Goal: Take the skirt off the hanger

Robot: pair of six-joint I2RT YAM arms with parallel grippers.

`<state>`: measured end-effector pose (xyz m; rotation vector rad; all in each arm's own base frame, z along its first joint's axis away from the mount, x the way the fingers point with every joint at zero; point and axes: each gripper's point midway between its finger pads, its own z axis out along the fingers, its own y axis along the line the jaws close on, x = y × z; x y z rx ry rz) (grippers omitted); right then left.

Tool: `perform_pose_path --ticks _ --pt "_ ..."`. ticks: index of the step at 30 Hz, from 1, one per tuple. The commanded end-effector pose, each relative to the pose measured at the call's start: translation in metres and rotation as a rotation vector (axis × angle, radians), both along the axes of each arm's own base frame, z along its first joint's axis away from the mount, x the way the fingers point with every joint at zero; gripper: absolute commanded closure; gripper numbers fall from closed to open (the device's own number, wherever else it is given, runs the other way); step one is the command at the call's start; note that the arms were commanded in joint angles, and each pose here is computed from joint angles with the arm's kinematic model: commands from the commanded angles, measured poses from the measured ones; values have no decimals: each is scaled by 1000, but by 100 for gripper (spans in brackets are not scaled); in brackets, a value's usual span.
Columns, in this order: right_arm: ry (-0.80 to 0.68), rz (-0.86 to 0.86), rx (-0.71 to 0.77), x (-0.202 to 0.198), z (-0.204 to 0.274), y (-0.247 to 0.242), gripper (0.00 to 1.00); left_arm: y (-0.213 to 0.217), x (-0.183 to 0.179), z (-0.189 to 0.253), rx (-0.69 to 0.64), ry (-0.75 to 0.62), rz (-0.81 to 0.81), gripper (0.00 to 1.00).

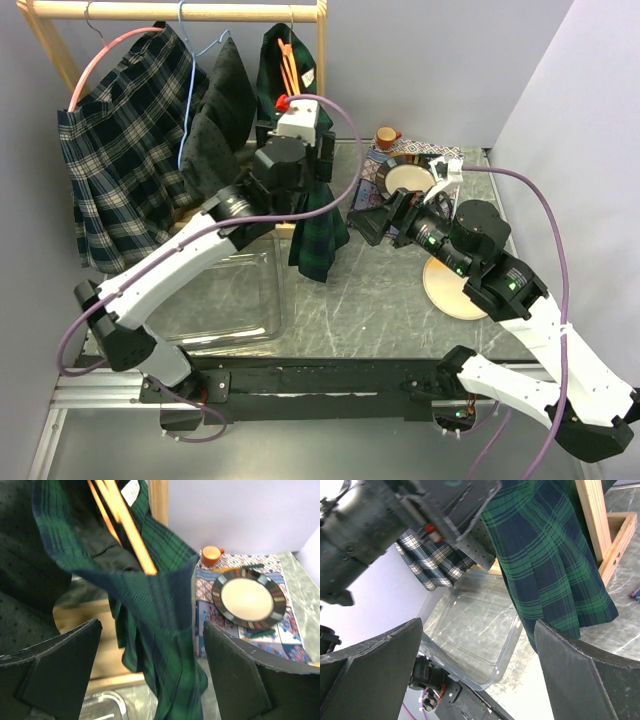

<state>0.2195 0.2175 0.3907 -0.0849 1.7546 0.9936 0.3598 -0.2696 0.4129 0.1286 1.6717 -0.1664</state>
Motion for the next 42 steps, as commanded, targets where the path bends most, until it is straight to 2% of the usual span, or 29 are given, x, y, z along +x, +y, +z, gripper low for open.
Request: perform_pose_path --ticks 1,3,6,7,9,10,12,13,14,23,30,32,34,37,42 --pt "-62 16 25 -2 15 1 0 -1 15 23 -21 -99 49 16" --pt "-66 18 26 -3 16 2 0 0 28 13 8 -91 60 18" --pt "-72 20 24 -5 18 0 0 12 45 6 13 -64 97 30" --pt "-72 18 21 -5 18 -1 0 17 46 8 2 -61 106 38" --pt "-81 15 21 -6 19 -2 0 25 47 8 -8 -66 114 49" --pt "-84 9 19 -5 19 -4 0 29 43 19 -35 -92 108 62" --pt "-89 5 17 -5 19 -5 0 31 40 20 -44 -99 80 76" --pt "-94 2 19 -4 19 -5 0 33 35 28 -63 -114 68 91" --pt "-96 3 17 -4 19 -4 0 33 33 32 -73 -124 59 99" --pt "-100 50 36 -6 24 5 0 54 30 71 -131 -204 141 99" --pt "-112 16 22 -5 27 -3 0 72 24 110 -184 -297 196 99" --pt "-114 8 17 -5 28 -4 0 75 21 129 -234 -343 201 99" --pt "-117 3 16 -5 30 -6 0 79 19 139 -218 -364 204 99" --pt "-118 -3 21 -6 34 -8 0 81 15 145 -222 -360 195 99" --pt "-119 -13 41 -9 41 -12 0 81 2 127 -239 -274 142 99"
